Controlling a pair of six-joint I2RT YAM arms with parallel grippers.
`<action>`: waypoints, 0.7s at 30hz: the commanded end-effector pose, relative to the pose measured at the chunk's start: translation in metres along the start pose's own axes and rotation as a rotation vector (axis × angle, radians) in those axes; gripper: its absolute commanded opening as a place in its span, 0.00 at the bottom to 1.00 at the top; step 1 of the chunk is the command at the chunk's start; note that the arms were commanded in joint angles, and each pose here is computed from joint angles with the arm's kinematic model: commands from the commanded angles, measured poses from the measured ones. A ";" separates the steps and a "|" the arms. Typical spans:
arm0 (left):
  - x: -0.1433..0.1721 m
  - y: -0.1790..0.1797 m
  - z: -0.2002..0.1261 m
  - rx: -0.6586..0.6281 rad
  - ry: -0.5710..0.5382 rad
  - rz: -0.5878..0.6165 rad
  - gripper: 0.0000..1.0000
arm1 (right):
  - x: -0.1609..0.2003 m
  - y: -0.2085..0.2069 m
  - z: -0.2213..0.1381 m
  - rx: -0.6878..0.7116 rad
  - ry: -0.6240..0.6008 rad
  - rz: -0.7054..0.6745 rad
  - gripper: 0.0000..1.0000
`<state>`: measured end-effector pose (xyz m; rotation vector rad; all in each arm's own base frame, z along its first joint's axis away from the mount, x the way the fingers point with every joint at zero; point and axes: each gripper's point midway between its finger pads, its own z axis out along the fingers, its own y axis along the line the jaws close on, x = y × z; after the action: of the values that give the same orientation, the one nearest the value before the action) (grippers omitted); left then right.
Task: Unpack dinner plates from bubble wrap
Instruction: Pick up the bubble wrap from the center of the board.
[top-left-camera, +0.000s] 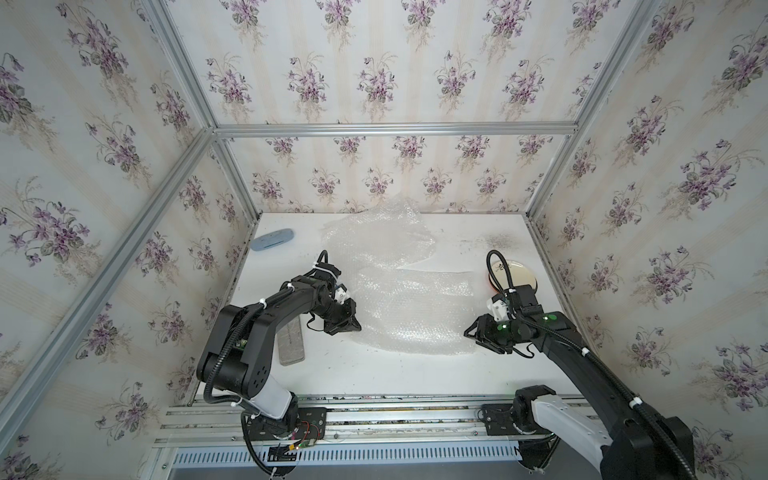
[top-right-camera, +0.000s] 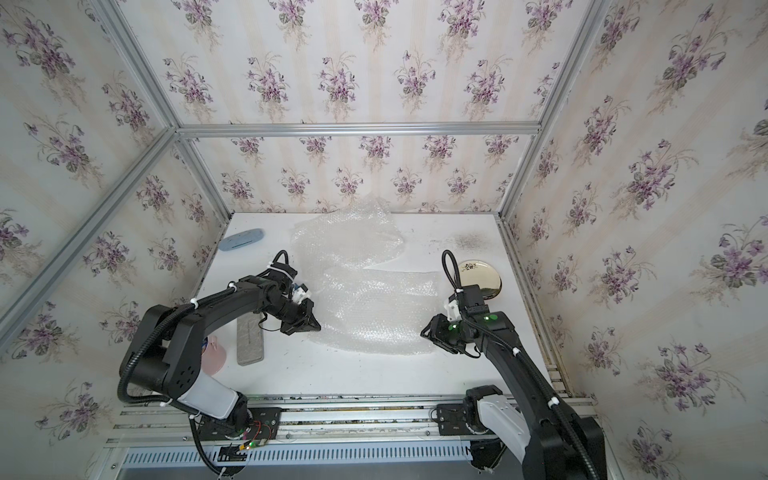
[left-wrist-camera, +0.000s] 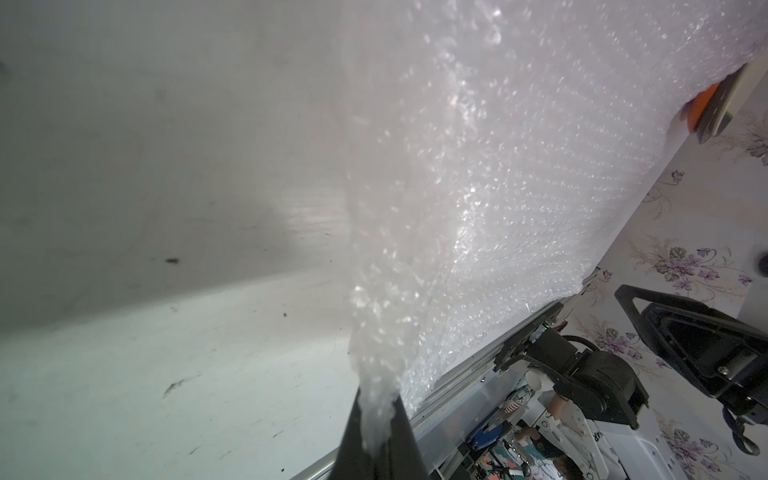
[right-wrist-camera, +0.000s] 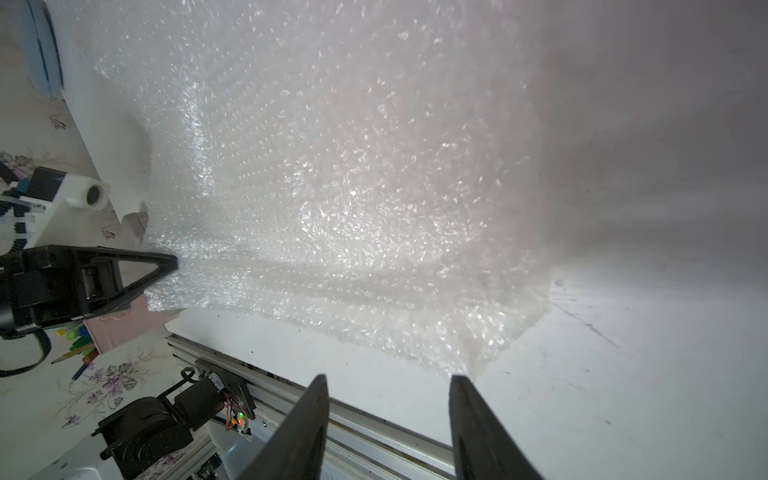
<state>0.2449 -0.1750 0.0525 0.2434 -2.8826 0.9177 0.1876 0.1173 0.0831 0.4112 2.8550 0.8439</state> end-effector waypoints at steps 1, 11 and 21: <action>0.002 0.000 0.002 -0.014 0.013 0.011 0.02 | -0.007 -0.004 0.009 0.022 0.010 -0.031 0.50; 0.018 0.016 -0.008 -0.097 -0.043 -0.009 0.02 | -0.018 -0.035 0.034 0.208 0.106 0.053 0.57; 0.014 0.004 -0.043 -0.144 -0.131 0.037 0.66 | -0.041 -0.009 0.023 0.149 0.061 -0.034 0.64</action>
<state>0.2345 -0.1572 0.0765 0.2584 -3.0258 0.7832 0.2327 0.1107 0.0568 0.4112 2.9715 0.6644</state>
